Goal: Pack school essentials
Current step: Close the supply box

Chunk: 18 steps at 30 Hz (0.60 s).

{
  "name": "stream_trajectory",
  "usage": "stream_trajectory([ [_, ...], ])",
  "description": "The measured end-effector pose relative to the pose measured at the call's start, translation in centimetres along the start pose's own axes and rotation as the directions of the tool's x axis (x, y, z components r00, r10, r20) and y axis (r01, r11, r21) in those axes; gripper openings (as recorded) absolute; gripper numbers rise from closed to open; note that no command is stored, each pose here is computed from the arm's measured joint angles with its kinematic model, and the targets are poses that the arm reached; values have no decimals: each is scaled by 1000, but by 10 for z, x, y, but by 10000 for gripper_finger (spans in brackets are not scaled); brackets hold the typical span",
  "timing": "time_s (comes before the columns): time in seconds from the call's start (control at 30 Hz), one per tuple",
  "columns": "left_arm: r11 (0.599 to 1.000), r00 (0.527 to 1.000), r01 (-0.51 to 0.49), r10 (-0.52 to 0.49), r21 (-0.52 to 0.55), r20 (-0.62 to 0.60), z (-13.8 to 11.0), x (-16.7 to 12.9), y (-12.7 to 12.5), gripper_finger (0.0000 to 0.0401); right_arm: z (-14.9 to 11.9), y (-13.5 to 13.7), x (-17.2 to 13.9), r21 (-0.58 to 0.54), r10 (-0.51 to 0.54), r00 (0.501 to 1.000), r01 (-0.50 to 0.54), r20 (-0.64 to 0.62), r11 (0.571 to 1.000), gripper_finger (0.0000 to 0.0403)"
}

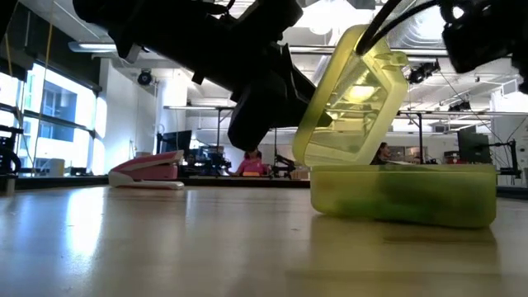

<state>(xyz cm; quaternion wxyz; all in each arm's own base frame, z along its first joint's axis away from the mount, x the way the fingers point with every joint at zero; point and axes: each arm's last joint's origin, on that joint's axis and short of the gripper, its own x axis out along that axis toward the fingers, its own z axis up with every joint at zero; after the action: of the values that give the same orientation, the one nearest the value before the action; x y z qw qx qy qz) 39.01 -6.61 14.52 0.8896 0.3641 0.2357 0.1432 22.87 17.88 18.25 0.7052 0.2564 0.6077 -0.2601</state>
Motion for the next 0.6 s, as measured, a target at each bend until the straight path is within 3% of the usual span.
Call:
stream_trajectory([
  [0.3,996,998,44,-47,75,43,4,-3,-5,211,-29,1,-10,102,-40,998,34,50,994,83],
  [0.6,964,980,114,-149,241,133,7,-4,-7,211,-50,-7,-6,317,-55,951,-46,303,947,83],
])
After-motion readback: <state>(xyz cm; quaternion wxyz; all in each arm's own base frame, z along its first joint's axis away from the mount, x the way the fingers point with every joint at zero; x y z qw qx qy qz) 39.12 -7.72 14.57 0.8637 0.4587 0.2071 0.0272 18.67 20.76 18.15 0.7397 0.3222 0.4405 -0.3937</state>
